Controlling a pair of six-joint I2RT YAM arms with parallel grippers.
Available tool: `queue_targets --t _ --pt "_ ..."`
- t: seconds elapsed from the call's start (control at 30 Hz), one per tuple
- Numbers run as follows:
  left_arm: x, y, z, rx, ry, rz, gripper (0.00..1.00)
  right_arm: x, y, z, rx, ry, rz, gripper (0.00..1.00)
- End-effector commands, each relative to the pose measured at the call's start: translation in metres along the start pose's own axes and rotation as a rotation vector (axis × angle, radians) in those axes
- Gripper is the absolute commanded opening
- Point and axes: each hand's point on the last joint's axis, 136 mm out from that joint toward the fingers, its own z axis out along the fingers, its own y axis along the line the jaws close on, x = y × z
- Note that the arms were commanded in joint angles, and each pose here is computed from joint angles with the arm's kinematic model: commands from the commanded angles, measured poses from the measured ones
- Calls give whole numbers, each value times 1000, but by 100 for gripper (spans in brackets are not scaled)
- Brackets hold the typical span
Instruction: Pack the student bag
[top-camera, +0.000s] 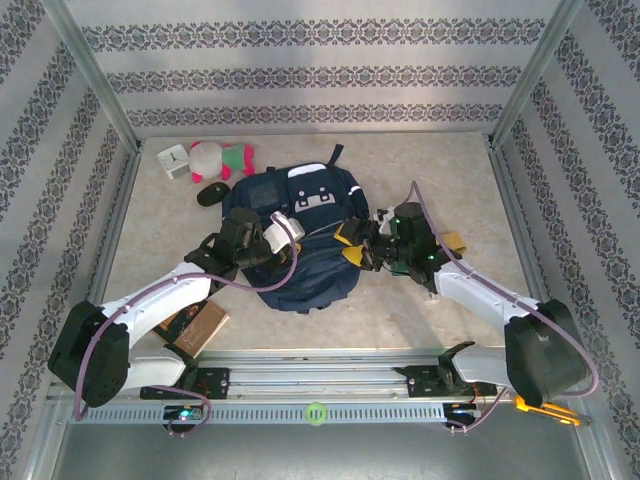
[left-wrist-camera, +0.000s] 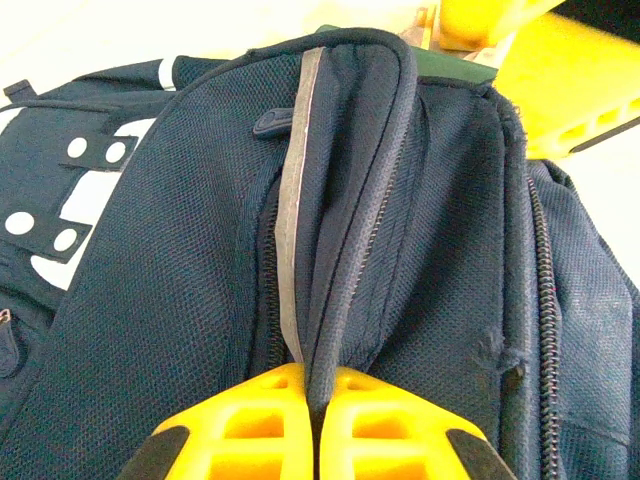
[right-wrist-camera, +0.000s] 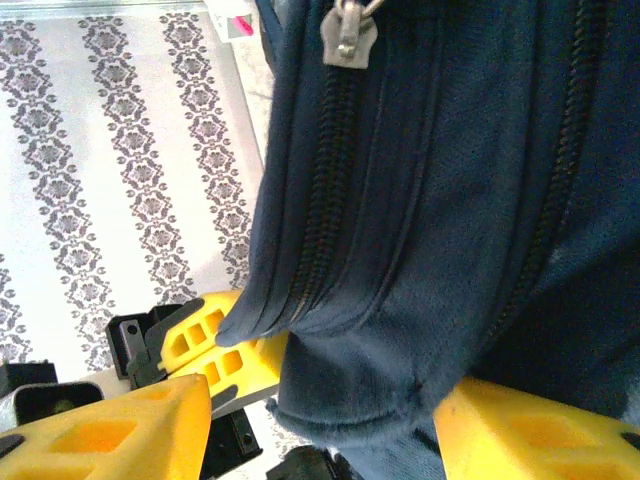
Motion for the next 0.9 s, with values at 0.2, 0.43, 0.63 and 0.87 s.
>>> queue_targets --t 0.2,0.43,0.63,0.87 --pt "-56 -12 -12 97 -181 101 0 -20 4 13 -45 -107 26 34" --pt "-50 -9 -19 67 -136 115 28 -18 10 11 -57 -128 -5 0" --pt "-72 -26 -20 65 -185 101 70 -14 22 11 -77 -119 -23 0" --pt "-50 -19 15 -49 -7 107 84 -11 33 12 -96 -113 -42 0"
